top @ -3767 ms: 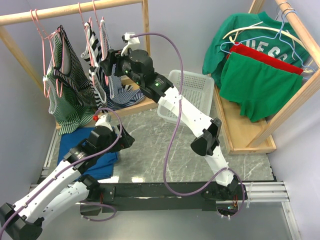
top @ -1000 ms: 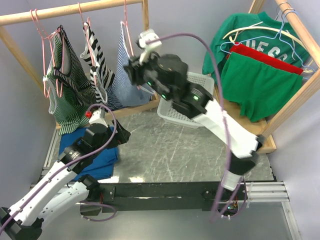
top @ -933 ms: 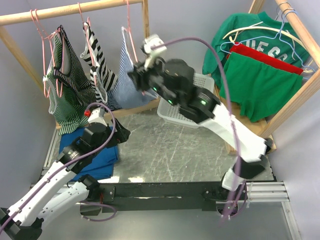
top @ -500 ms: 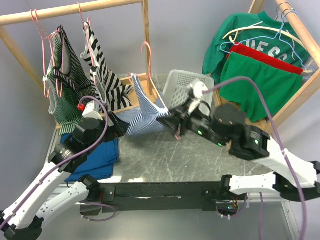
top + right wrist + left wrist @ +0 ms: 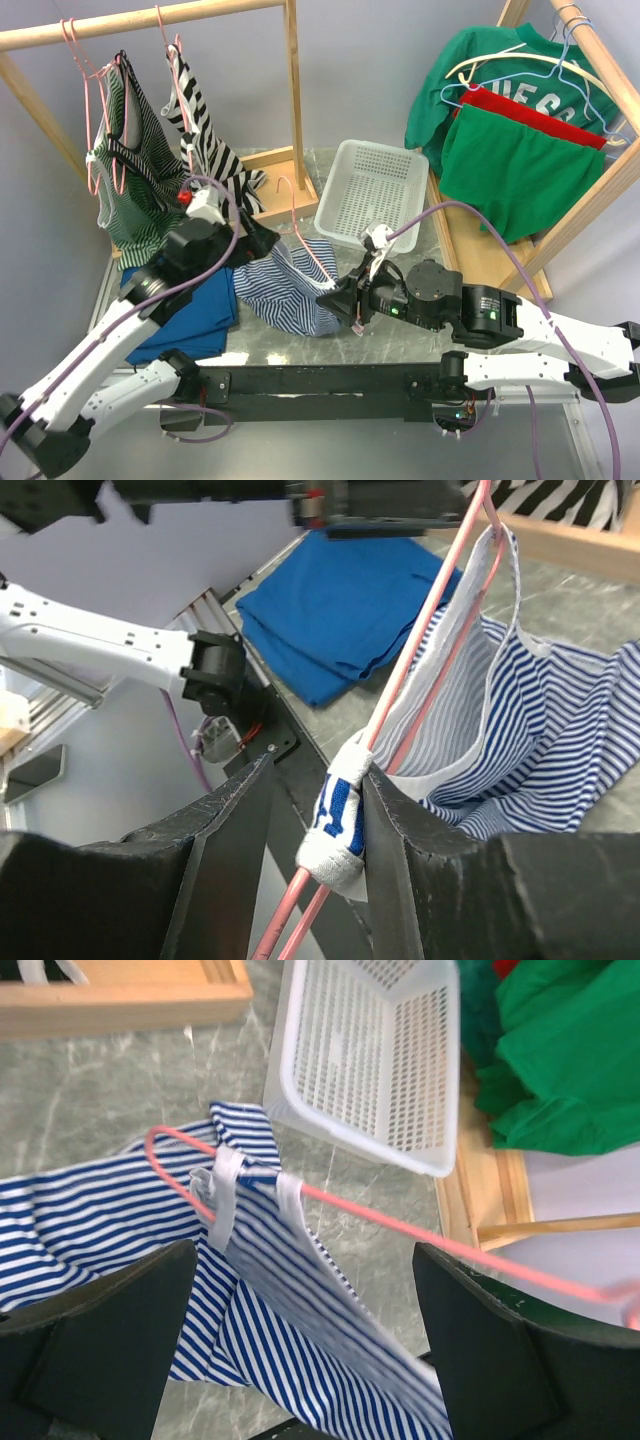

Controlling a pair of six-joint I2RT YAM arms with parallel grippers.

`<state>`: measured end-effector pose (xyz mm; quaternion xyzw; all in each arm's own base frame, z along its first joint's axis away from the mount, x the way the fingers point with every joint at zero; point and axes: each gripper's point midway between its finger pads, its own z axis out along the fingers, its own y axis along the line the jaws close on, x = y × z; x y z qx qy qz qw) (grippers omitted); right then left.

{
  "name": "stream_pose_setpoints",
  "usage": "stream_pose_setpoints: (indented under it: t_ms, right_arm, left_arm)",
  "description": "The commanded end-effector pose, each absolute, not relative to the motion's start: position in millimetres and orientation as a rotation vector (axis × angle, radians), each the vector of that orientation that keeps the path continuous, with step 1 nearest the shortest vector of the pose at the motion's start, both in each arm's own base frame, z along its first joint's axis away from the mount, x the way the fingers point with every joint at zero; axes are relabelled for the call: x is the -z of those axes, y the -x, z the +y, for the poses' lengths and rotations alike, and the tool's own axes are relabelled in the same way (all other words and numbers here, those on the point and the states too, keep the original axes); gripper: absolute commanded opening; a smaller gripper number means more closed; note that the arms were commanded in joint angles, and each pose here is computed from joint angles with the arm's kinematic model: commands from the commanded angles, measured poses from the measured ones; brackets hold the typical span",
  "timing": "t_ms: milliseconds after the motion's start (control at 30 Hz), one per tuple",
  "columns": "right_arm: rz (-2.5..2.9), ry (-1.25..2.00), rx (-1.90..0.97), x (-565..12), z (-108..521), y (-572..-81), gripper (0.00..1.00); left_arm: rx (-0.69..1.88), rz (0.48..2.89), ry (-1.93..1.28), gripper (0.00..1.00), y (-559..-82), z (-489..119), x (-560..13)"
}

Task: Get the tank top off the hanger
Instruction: Pick up the hanger from the clothesline, then remove the tank top from the hanger.

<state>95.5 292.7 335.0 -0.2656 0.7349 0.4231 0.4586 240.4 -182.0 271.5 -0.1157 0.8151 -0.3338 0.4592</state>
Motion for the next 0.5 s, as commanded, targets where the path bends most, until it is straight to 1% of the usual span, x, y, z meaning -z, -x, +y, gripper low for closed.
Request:
stream_pose_setpoints:
  t_ms: [0,200,267,333,400,467]
  right_arm:
    - [1.700,0.521,-1.163,-373.4,292.1,-96.0,0.00]
    - [1.717,0.450,-1.083,-367.6,277.1,-108.3,0.00]
    - [1.719,0.434,-1.065,-367.3,271.5,-110.8,0.00]
    - [1.715,0.429,-1.068,-368.7,268.6,-110.4,0.00]
    - [1.713,0.443,-1.082,-369.2,268.7,-107.5,0.00]
    - [1.709,0.453,-1.094,-370.2,269.5,-105.5,0.00]
  left_arm:
    - [0.897,1.984,0.297,0.96,-252.1,-198.2,-284.7]
    - [0.893,2.015,0.330,0.96,-248.8,-196.2,-270.1]
    - [0.908,1.992,0.334,0.99,-246.4,-194.3,-272.7]
    - [0.901,1.986,0.335,0.99,-246.5,-192.6,-272.6]
    - [0.900,1.985,0.330,0.96,-248.5,-194.2,-271.8]
    - [0.900,1.990,0.322,0.96,-252.4,-197.8,-272.3]
